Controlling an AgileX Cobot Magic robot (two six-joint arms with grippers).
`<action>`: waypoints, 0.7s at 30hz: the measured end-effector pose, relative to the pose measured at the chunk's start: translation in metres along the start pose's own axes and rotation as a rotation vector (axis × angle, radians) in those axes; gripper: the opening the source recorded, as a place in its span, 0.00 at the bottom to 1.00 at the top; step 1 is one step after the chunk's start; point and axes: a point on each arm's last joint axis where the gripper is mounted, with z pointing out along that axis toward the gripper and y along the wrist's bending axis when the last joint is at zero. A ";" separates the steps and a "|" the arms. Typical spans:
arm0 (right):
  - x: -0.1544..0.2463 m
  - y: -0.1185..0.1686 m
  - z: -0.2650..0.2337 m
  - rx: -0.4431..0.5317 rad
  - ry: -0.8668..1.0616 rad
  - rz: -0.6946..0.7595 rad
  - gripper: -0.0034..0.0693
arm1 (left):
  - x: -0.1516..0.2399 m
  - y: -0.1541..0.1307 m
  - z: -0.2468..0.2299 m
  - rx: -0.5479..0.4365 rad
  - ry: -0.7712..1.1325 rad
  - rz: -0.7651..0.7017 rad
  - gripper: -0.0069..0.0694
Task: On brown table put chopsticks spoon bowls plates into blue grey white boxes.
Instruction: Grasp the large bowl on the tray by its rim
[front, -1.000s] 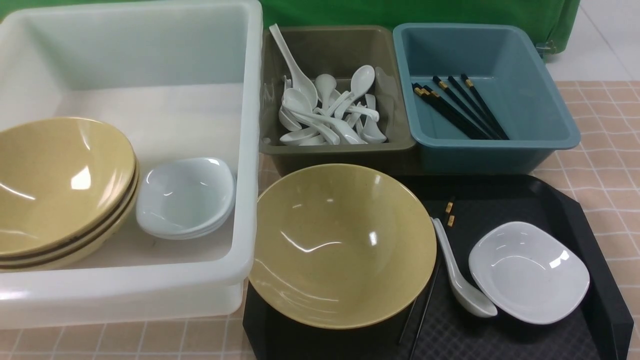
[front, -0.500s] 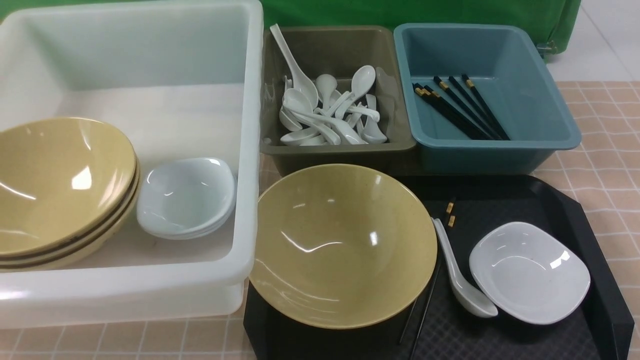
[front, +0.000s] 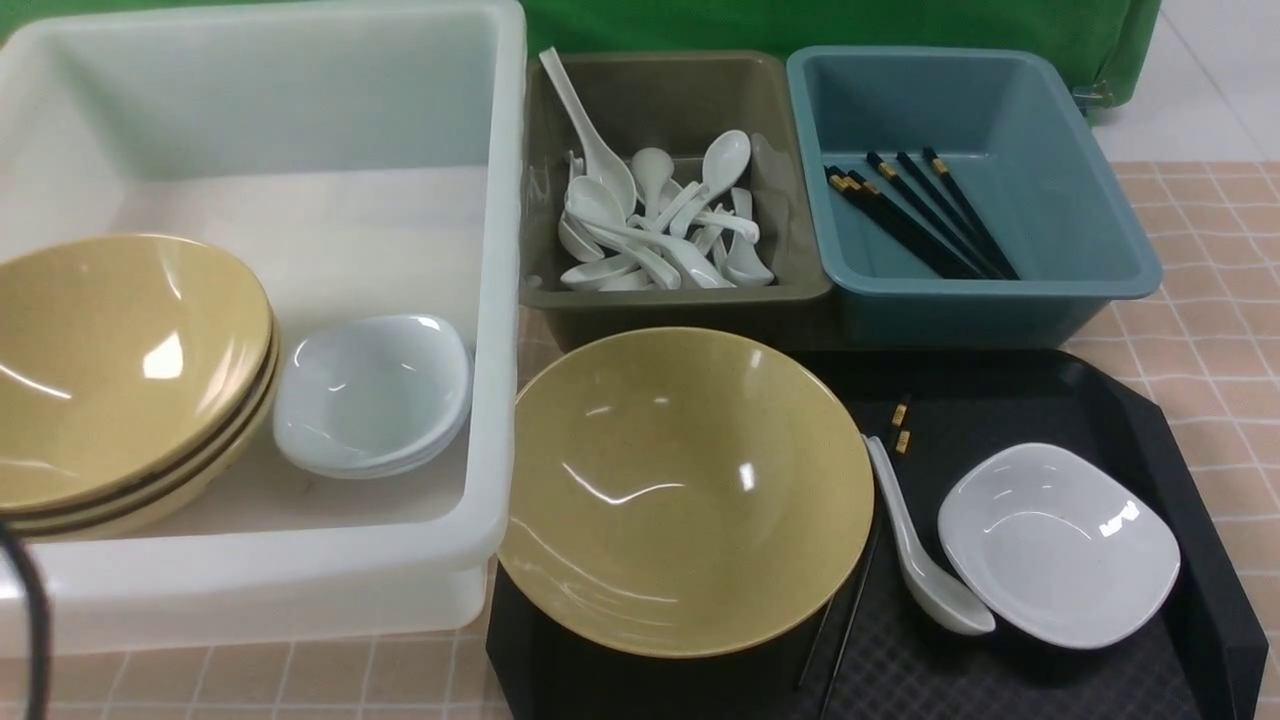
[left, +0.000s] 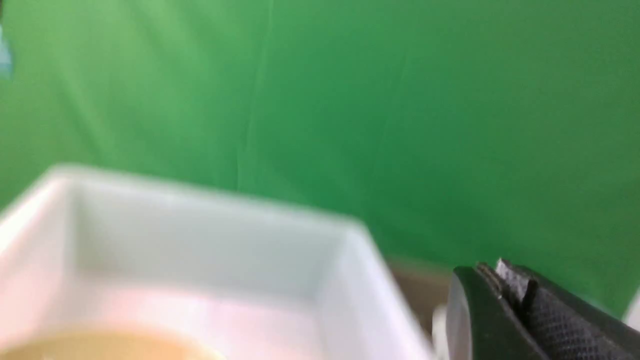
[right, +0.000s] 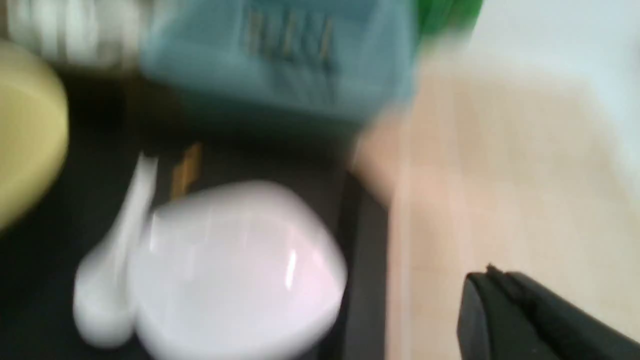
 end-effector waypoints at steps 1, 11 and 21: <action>0.001 0.003 0.005 -0.037 0.044 -0.007 0.10 | 0.002 -0.003 0.009 0.010 0.081 0.014 0.10; -0.004 0.045 0.038 -0.433 0.144 -0.191 0.10 | 0.053 -0.104 0.109 0.409 0.773 0.298 0.10; -0.006 0.050 0.039 -0.456 0.108 -0.267 0.10 | 0.132 -0.174 0.161 0.494 0.988 0.455 0.10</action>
